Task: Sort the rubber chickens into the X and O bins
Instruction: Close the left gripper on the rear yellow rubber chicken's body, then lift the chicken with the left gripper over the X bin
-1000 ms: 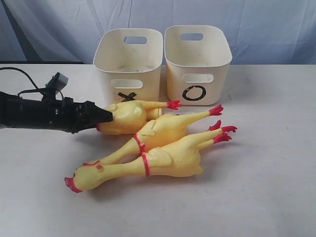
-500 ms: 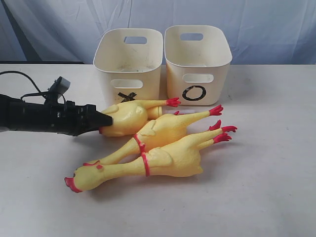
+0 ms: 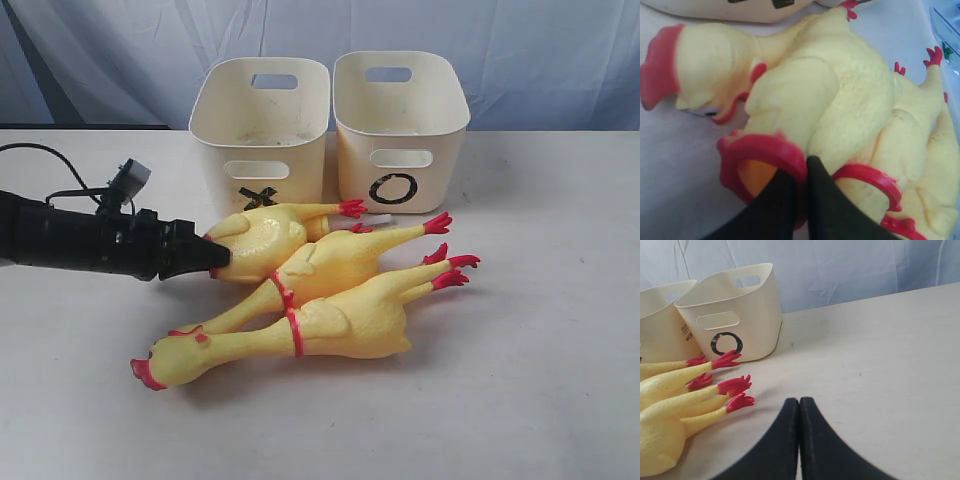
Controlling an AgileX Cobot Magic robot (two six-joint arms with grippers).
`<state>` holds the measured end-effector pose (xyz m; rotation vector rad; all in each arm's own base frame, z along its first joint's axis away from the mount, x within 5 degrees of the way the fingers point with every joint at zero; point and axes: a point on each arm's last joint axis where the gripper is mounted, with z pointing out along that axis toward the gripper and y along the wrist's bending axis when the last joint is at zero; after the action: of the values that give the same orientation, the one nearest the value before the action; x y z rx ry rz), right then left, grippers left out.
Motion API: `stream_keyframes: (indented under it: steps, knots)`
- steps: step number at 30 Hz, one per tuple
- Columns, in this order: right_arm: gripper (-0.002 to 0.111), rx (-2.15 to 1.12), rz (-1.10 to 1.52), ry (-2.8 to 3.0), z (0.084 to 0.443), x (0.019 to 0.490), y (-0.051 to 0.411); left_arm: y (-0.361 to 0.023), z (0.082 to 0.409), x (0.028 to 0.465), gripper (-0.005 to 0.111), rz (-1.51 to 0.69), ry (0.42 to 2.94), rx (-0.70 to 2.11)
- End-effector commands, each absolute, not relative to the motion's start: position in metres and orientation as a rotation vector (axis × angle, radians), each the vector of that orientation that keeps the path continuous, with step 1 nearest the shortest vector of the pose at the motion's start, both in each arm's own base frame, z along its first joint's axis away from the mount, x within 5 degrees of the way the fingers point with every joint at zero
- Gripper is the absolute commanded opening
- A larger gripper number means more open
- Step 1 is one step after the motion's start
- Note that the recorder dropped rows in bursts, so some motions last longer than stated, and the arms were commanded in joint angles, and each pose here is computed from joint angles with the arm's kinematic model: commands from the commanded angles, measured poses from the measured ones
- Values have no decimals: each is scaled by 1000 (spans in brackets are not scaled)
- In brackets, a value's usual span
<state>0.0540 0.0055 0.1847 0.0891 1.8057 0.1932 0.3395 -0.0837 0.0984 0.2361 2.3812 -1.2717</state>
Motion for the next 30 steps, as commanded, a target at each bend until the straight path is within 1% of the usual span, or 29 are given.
stream_keyframes:
  steps: [1, 5, 11, 14, 25, 30]
  knots:
    - [-1, 81, 186, 1794, 185, 54, 5, -86, 94, 331, 0, -1302, 2447, 322]
    - [-1, 81, 186, 1794, 185, 54, 5, -85, 100, 327, 0, -1281, 2474, 406]
    - [-1, 83, 189, 1793, 185, 54, 5, -83, 122, 318, 0, -1229, 2486, 580]
    - [-1, 83, 189, 1793, 185, 54, 5, -82, 137, 314, 0, -1194, 2482, 625]
    - [-1, 83, 189, 1793, 185, 54, 5, -80, 203, 303, 0, -1048, 2326, 729]
    - [-1, 83, 189, 1793, 185, 54, 5, -78, 227, 292, 0, -986, 2298, 763]
